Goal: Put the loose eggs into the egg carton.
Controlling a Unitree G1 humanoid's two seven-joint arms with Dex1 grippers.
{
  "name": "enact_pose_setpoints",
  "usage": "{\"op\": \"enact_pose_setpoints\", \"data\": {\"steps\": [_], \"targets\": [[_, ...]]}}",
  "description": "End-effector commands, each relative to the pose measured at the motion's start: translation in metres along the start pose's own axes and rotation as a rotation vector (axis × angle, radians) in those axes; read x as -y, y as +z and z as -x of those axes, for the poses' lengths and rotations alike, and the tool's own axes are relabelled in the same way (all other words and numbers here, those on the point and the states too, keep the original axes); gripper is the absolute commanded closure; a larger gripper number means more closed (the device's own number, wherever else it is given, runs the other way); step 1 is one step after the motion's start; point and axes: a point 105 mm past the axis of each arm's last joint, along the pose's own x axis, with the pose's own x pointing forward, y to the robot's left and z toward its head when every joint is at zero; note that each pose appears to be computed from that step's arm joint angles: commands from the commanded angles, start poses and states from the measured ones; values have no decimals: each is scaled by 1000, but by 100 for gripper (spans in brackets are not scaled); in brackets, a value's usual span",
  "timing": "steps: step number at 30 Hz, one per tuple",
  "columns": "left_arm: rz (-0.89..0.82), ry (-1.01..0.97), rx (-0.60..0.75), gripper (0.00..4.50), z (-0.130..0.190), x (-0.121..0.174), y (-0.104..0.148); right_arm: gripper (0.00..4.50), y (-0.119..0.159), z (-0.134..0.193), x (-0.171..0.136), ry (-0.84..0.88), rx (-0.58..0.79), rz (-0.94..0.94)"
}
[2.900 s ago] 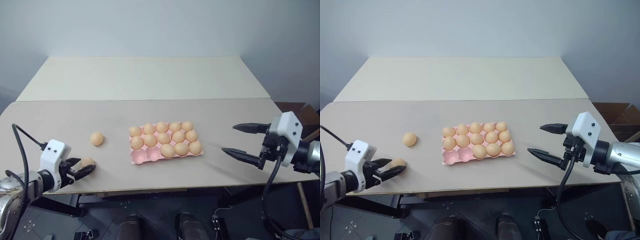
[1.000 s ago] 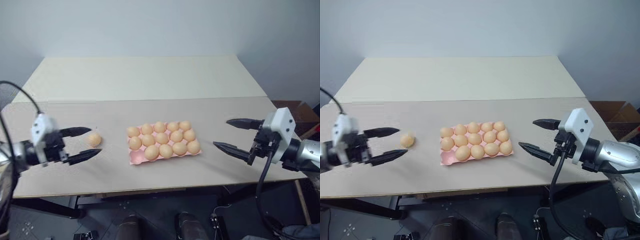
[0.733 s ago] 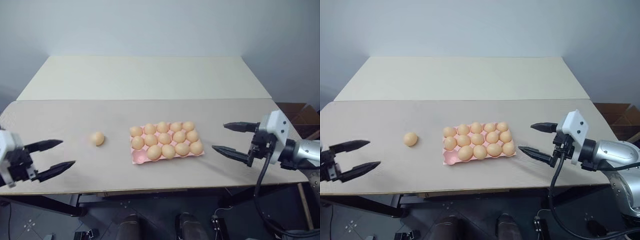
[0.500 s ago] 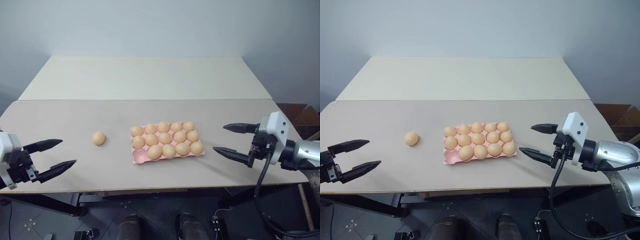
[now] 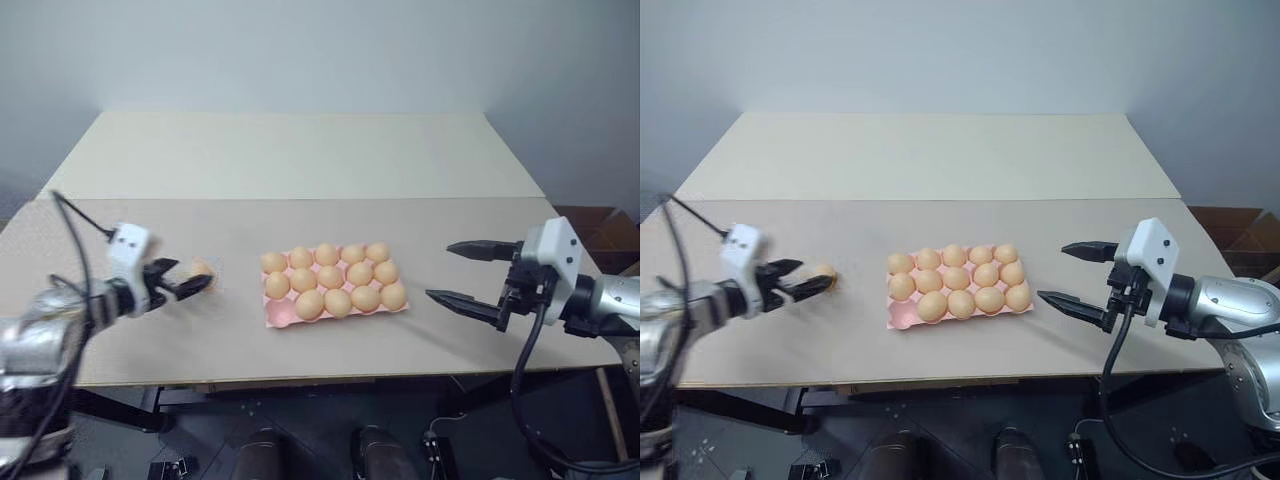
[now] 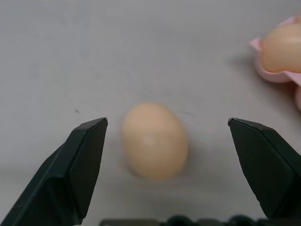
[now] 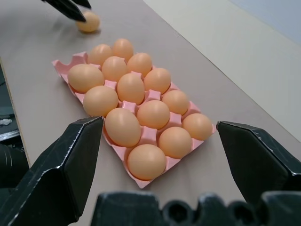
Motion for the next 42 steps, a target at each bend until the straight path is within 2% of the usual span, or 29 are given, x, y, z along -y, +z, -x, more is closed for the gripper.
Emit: {"op": "enact_pose_setpoints", "data": {"steps": [1, 3, 11, 13, 17, 21, 23, 26, 29, 38, 42], "targets": [[2, 72, -23, 2, -12, -7, 4, 0, 13, 7, -1, -23, 29, 40], [24, 78, -33, 2, -20, -5, 4, 0, 14, 7, -2, -31, 33, 38], [24, 42, -24, 258, -21, -2, 11, 0, 19, 11, -2, -63, 49, 30], [19, 20, -8, 287, -16, 0, 15, 0, 20, 11, -1, -69, 50, 35], [-83, -98, 54, 290, 0, 16, 33, 0, 20, 10, 0, -78, 52, 33], [-224, -308, 150, 290, 19, 48, 55, 0, 19, 7, -2, -75, 54, 32], [-308, -481, 164, 290, 27, 76, 59, 0, 19, 5, -3, -74, 58, 31], [-374, -647, 164, 290, 29, 101, 55, 0, 18, 4, -3, -79, 63, 28], [-412, -720, 151, 290, 24, 114, 48, 0, 19, 3, -4, -82, 68, 30], [-459, -825, 135, 290, 15, 138, 37, 0, 19, 5, -8, -103, 70, 30], [-454, -777, 168, 167, 10, 133, 42, 0, 20, 5, -8, -110, 76, 30]]}}
